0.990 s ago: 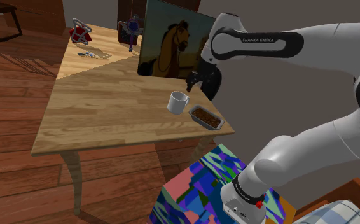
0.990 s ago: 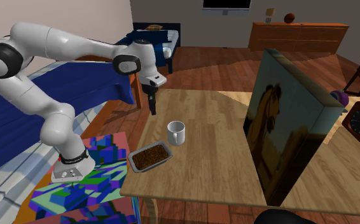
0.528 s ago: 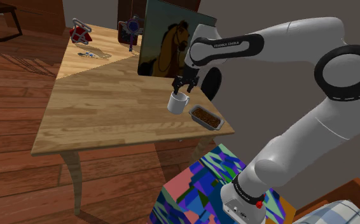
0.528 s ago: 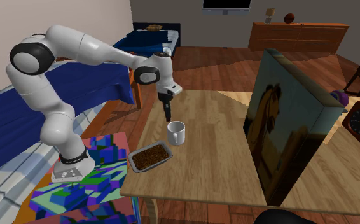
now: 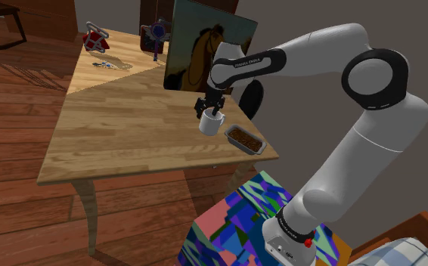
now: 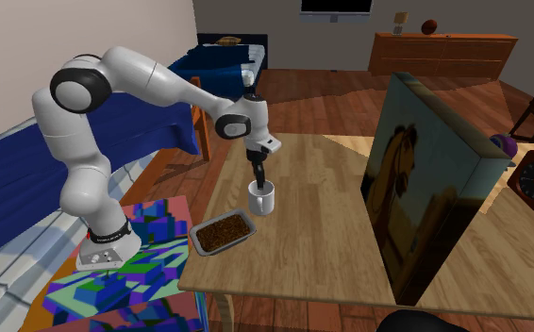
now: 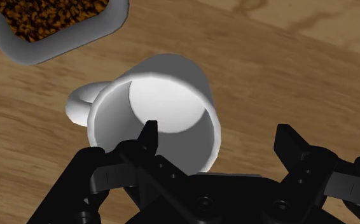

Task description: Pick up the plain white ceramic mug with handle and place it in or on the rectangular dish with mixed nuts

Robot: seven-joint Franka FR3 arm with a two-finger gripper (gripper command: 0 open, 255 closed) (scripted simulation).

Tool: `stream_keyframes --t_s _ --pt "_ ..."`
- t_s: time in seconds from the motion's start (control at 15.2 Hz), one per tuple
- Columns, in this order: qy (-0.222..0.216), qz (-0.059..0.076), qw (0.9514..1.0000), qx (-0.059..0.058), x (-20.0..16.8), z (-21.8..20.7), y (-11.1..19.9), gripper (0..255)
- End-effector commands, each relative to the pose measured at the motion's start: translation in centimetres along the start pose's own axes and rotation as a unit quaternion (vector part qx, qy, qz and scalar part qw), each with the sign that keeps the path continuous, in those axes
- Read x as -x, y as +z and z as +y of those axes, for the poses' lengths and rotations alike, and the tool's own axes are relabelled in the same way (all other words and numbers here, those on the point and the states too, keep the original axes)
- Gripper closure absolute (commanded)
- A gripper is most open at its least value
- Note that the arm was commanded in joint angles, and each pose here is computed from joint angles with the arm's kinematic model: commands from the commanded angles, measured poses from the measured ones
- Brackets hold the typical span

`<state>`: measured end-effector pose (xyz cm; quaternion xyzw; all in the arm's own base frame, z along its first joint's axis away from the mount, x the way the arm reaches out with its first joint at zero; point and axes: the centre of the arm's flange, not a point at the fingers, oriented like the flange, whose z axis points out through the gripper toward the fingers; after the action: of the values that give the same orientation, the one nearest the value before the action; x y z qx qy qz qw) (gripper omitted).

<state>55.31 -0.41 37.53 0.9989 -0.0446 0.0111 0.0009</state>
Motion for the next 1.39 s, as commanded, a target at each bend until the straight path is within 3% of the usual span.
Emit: stream_keyframes --t_s 0.0,0.66,0.73,1.32 --pt "0.000 0.000 1.0000 0.000 -0.04 0.05 0.93 0" --pt "0.000 0.000 1.0000 0.000 -0.04 0.05 1.76 0" --pt "0.000 0.000 1.0000 0.000 -0.04 0.05 1.76 255" --pt "0.000 0.000 1.0000 0.000 -0.04 0.05 1.76 255"
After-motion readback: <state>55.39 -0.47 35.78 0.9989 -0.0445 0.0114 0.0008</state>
